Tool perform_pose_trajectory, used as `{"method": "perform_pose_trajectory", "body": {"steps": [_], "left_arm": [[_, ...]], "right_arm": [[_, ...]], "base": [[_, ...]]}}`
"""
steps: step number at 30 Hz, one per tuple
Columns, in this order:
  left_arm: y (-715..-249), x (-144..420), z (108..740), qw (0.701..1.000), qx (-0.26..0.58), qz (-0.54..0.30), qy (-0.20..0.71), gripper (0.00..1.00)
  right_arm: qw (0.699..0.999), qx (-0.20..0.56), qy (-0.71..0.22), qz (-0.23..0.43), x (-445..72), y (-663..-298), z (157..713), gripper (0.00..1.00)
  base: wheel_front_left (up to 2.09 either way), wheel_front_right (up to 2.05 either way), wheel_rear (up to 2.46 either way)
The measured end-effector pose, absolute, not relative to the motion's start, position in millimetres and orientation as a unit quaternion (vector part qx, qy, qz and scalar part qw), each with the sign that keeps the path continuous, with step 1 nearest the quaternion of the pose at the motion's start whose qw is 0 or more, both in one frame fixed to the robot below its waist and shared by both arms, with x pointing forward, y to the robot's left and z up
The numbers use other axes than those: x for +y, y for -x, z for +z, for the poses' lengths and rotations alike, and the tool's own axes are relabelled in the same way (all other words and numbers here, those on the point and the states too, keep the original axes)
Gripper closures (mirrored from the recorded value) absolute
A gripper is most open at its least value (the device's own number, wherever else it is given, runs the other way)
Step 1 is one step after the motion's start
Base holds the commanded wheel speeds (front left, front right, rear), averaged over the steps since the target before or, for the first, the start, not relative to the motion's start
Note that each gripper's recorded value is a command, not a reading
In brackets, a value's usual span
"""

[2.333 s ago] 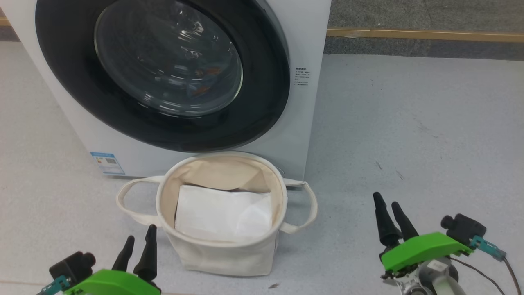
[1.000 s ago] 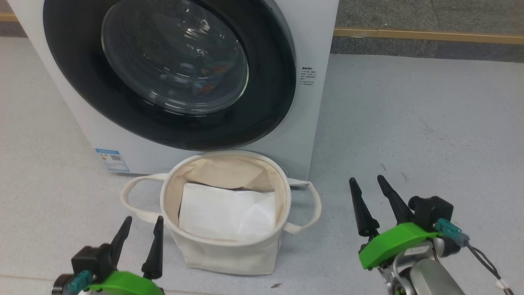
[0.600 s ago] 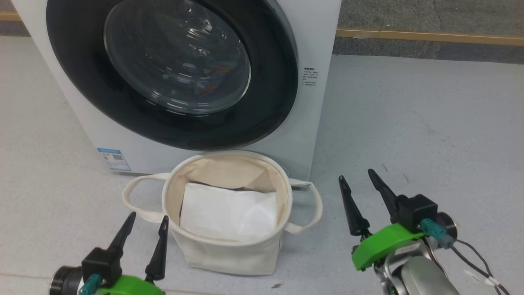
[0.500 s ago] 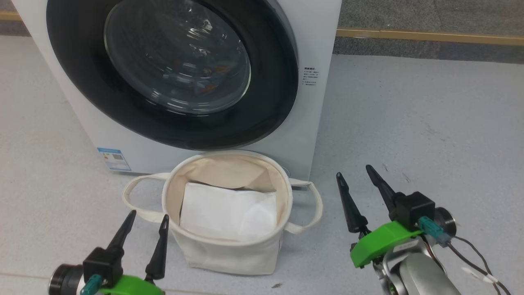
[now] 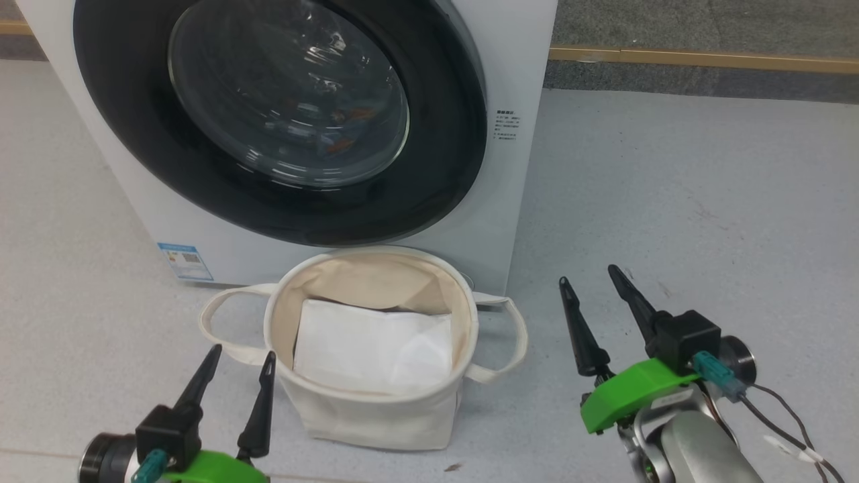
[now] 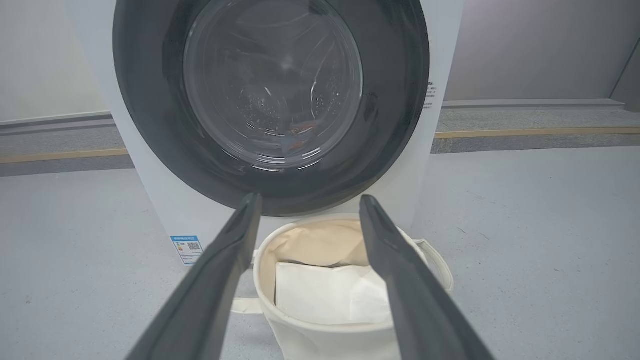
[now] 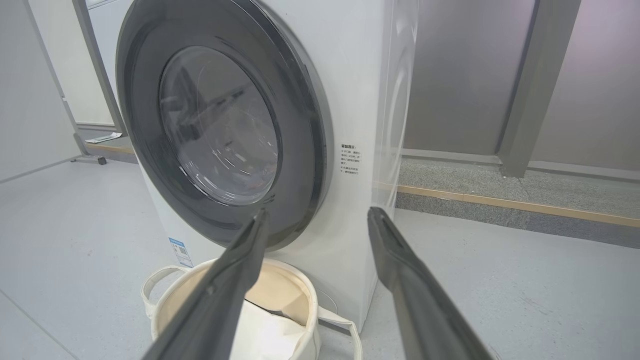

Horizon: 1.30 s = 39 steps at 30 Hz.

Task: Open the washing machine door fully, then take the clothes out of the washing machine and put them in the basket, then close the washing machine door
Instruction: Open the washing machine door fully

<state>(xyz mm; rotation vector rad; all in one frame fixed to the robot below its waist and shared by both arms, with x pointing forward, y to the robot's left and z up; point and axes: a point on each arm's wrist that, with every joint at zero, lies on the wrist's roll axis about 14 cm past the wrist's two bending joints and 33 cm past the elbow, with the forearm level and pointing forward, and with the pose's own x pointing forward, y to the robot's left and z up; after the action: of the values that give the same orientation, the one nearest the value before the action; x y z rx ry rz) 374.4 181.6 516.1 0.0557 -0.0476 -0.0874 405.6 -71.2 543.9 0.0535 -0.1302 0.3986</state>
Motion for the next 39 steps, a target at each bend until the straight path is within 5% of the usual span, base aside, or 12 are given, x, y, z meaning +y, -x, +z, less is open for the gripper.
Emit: {"method": "perform_pose_trajectory", "body": {"steps": [17, 18, 19, 20, 39], "left_arm": [[-374, 186, 515, 0.999, -0.021, -0.039, -0.027, 0.00], [-374, 186, 515, 0.999, -0.020, -0.039, -0.026, 0.00], [-374, 187, 515, 0.999, -0.019, -0.038, -0.024, 0.00], [-374, 188, 514, 0.999, -0.019, -0.035, -0.024, 0.00], [-386, 208, 503, 1.000, -0.001, -0.007, -0.022, 0.00]], "right_arm": [[0.979, -0.069, -0.035, 0.189, -76, -408, 547, 0.00], [0.979, -0.068, -0.037, 0.189, -77, -408, 547, 0.21], [0.979, -0.067, -0.041, 0.188, -77, -409, 546, 0.81], [0.979, -0.066, -0.045, 0.188, -77, -409, 546, 1.00], [0.960, -0.038, -0.246, 0.130, -96, -481, 537, 1.00]], "base": [[0.00, 0.00, 0.00], [0.00, 0.00, 0.00], [0.00, 0.00, 0.00], [0.00, 0.00, 0.00], [0.00, 0.00, 0.00]]}}
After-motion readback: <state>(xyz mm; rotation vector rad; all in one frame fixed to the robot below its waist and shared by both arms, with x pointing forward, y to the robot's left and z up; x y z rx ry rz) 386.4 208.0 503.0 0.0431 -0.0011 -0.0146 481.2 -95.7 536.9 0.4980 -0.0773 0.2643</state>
